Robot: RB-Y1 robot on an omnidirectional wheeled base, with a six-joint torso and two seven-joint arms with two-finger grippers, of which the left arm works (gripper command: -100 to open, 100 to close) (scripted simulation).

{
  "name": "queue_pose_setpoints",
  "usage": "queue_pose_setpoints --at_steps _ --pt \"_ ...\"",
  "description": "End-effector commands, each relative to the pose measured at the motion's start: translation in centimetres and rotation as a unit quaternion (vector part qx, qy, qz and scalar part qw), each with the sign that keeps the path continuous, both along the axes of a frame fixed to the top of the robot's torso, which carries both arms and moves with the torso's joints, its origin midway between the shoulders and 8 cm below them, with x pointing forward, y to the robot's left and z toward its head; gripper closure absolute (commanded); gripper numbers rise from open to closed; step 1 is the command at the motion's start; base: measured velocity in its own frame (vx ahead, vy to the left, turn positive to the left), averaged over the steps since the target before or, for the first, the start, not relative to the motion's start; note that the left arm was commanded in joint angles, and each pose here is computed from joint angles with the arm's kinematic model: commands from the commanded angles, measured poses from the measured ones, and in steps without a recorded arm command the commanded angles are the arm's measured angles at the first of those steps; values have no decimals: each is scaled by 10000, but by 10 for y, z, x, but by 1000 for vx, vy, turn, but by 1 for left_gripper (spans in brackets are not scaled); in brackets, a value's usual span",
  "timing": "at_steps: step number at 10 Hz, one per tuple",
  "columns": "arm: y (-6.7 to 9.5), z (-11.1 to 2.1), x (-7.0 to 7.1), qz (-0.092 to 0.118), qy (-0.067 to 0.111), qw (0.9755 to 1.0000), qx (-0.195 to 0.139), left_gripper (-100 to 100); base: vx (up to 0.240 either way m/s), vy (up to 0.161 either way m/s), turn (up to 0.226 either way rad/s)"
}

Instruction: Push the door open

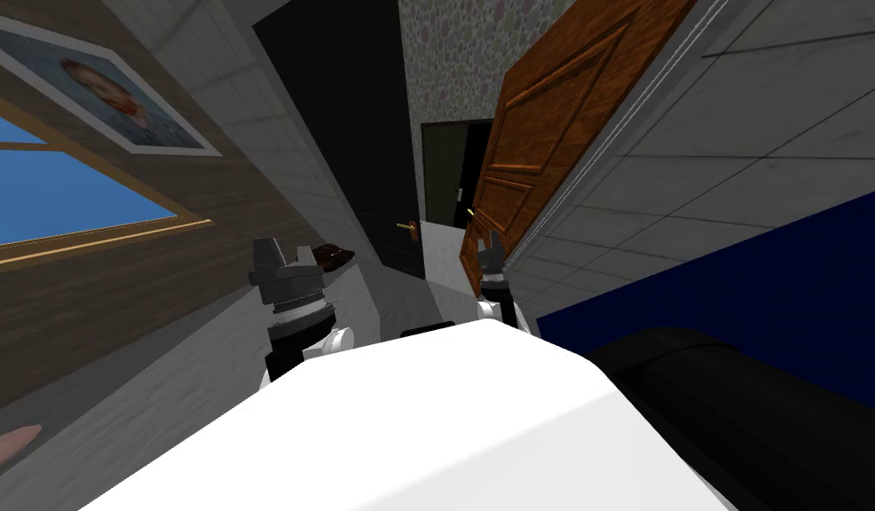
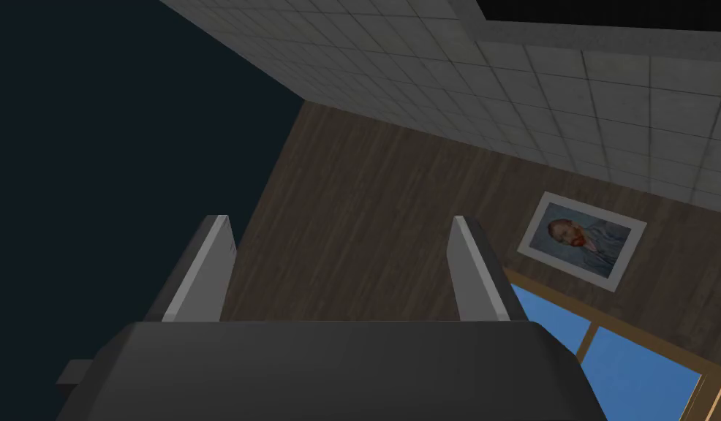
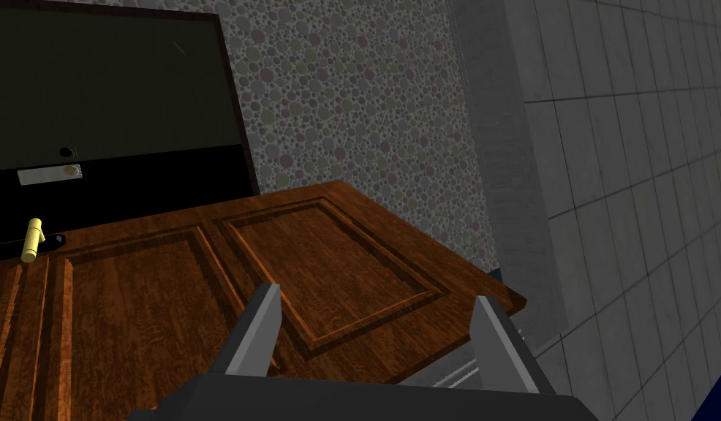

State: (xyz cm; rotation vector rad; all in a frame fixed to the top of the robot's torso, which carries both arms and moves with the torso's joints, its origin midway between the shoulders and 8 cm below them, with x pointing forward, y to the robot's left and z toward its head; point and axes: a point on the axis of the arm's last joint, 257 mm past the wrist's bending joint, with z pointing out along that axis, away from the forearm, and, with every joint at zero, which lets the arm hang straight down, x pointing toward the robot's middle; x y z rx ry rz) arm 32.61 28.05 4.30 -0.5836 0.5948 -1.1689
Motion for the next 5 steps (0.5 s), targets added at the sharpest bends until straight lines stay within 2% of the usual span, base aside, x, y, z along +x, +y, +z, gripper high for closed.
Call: queue_pose_setpoints --at_steps 1,5 --pt "0 -8 8 -30 86 10000 2 -100 63 49 -116" --pt "1 -36 35 -113 385 9992 -9 -100 51 74 -118"
